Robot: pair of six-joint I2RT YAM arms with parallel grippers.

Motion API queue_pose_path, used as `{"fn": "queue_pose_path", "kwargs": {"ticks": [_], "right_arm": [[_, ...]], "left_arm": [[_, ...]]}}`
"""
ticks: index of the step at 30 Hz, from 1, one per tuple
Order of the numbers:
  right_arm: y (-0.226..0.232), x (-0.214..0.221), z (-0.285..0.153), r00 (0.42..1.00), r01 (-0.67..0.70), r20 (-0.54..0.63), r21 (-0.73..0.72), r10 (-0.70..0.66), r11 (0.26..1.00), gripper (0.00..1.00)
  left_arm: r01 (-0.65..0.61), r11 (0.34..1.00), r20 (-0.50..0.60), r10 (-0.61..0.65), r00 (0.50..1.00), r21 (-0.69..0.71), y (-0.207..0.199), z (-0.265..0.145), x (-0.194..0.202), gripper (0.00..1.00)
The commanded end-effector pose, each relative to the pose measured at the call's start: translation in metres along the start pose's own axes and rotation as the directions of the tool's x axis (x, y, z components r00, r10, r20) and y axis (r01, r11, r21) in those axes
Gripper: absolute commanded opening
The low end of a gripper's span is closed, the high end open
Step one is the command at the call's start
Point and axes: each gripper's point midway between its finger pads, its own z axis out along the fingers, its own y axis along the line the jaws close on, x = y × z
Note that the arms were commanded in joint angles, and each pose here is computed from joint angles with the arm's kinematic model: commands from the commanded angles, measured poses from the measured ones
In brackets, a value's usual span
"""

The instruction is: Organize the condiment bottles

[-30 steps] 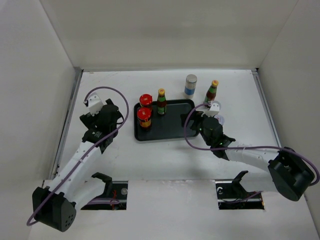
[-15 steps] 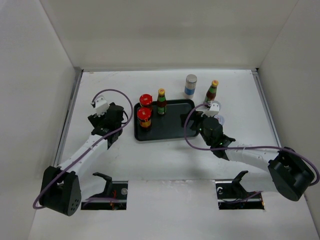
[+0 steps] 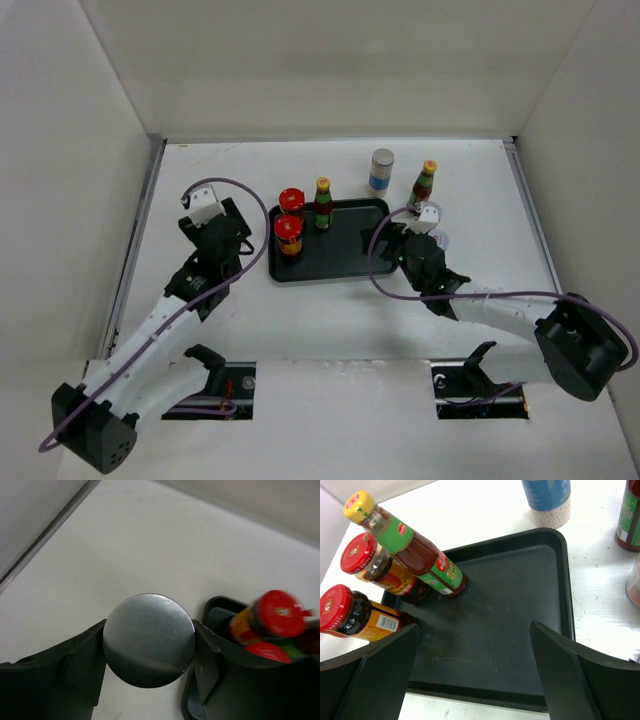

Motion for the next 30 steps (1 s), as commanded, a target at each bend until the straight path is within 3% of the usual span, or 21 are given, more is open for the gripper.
{"fn": "queue_pose_path", "kwargs": {"ticks": [1,5,10,14,20,25,28,30], "right_arm": [[0.013,-0.016,0.004,0.999,-0.03,0.036,-0.033,0.031,0.999,0.98],[0.007,-0.02,0.003,0.997,-0.043,0.055,-0.022,0.045,0.999,0.98],[0.004,-0.024,0.0,0.996,-0.047,0.071,-0.015,0.048,0.999,0.98],[0.004,-0.032,-0.005,0.994,-0.055,0.095,-0.019,0.057,0.998,0.97],[-0.005,-0.048,-0.015,0.984,-0.086,0.158,-0.007,0.086,0.996,0.92],[-0.008,-0.053,-0.017,0.98,-0.097,0.174,-0.003,0.096,0.995,0.73],[-0.013,-0.054,-0.018,0.978,-0.11,0.18,0.005,0.107,0.994,0.51],[-0.015,-0.054,-0.018,0.977,-0.118,0.178,0.008,0.115,0.993,0.42]], "left_arm": [[0.137,0.977,0.222,-0.171,0.96,0.164,-0.035,-0.044,-0.114,0.44],[0.109,0.938,0.226,-0.19,0.956,0.328,-0.08,-0.08,-0.145,0.45],[0.087,0.851,0.183,-0.209,0.961,0.518,-0.148,-0.115,-0.138,0.45],[0.05,0.806,0.139,-0.162,0.977,0.59,-0.191,-0.126,-0.108,0.45],[-0.005,0.807,0.093,-0.062,0.994,0.591,-0.227,-0.115,-0.048,0.45],[-0.032,0.795,0.057,-0.004,0.998,0.606,-0.249,-0.11,-0.001,0.45],[-0.043,0.816,0.047,0.02,0.999,0.577,-0.247,-0.093,0.024,0.45],[-0.05,0.828,0.036,0.036,0.999,0.558,-0.242,-0.082,0.041,0.45]]}}
